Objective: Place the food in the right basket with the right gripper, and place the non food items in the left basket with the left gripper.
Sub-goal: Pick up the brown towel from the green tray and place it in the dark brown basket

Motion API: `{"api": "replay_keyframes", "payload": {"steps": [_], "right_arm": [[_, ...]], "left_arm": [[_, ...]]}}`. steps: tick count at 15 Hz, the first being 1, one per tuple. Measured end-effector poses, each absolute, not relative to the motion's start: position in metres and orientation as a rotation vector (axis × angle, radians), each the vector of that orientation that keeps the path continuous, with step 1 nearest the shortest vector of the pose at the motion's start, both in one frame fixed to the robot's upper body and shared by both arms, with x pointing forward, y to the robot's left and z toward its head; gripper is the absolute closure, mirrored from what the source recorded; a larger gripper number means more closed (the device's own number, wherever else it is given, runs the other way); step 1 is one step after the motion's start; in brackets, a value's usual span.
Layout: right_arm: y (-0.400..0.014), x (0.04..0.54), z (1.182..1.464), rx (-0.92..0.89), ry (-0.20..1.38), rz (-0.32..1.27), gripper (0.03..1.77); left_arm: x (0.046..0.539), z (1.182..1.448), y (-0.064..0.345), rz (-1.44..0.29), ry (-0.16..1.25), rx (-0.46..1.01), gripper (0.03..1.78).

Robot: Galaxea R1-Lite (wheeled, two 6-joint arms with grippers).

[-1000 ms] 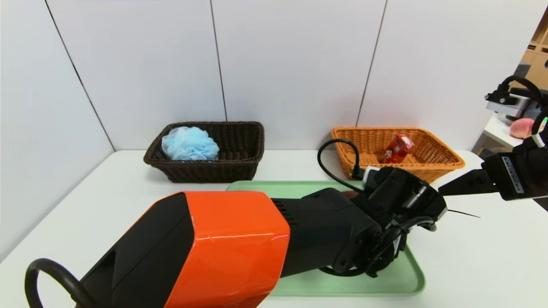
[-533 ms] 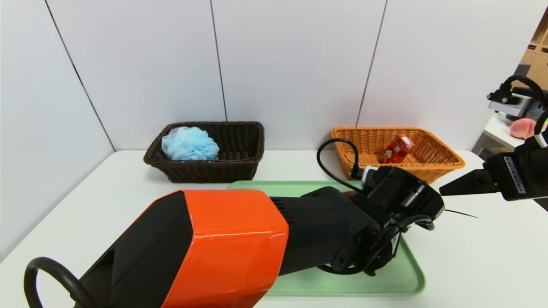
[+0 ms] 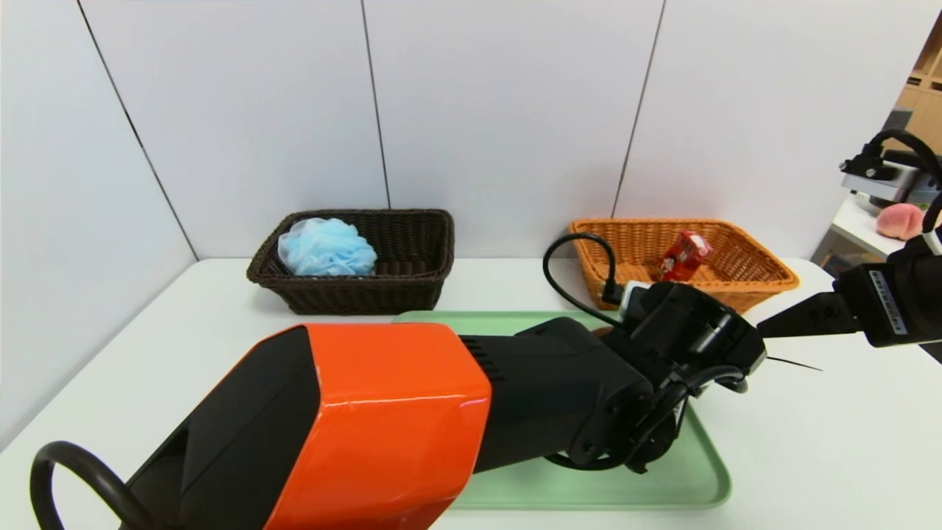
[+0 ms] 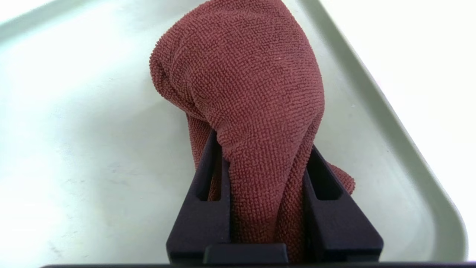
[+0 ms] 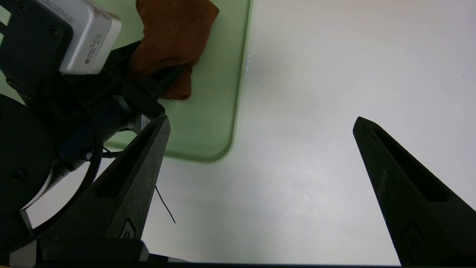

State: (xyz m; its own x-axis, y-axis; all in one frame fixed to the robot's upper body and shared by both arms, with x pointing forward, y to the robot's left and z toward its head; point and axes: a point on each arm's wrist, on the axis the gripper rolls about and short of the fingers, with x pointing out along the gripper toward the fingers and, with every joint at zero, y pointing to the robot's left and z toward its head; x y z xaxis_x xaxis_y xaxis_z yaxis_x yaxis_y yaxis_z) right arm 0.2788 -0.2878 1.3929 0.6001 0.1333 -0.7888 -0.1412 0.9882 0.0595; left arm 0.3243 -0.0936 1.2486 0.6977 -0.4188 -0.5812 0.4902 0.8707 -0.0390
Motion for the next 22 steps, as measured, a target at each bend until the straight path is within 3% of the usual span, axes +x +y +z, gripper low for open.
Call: {"api": "replay_keyframes", "payload": {"steps": [6,14,22], "right_arm": [[-0.289,0.276,1.393,-0.011,0.913,0.159,0.1],[-0.289,0.276,1.393,-0.006,0.906,0.165,0.1],[-0.289,0.275,1.392,-0.013,0.909,0.162,0.1]], "left_arm": [[0.341,1.279,-0.064,-0.446,0.62,0.108,1.33],[0.374,1.353,0.017,-0.333,0.548,0.075,1.33],[0.437,1.378,0.117,-0.233,0.534,0.031,1.33]]}}
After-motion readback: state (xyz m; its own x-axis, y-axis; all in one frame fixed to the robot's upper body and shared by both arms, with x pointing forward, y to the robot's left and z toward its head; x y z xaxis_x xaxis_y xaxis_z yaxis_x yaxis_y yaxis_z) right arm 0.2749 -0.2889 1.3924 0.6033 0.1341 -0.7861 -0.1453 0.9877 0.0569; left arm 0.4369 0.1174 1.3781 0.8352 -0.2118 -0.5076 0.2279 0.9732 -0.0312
